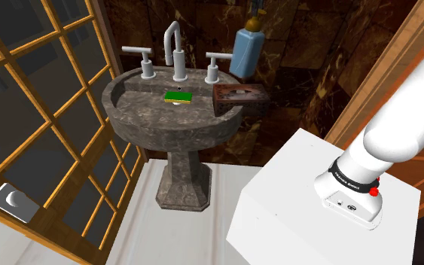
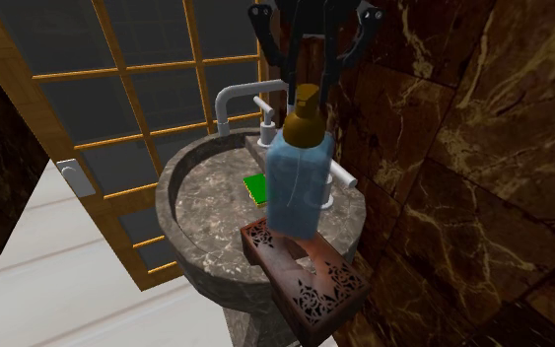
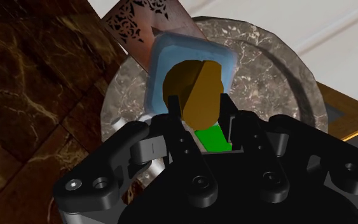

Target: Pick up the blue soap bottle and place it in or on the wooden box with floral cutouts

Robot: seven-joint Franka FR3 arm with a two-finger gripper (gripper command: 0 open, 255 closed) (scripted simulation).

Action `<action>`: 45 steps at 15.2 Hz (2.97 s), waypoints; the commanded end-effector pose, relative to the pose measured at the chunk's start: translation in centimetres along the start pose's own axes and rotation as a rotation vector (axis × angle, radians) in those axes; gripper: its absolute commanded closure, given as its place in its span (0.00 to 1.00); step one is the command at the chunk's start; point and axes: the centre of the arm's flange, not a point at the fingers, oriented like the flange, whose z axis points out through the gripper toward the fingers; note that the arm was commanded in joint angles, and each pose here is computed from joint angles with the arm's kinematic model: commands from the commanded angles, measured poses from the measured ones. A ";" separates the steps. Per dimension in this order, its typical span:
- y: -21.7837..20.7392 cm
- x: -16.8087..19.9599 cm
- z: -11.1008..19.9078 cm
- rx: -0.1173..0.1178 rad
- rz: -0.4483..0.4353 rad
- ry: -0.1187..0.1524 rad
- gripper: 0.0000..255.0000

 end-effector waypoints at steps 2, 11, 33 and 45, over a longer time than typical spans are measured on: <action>0.0 0.0 1.5 0.000 0.000 0.001 1.00; 0.1 0.1 6.3 0.000 0.000 0.001 1.00; 0.2 0.2 10.5 0.000 0.000 0.001 0.00; 0.2 0.2 5.5 0.000 0.000 0.001 0.00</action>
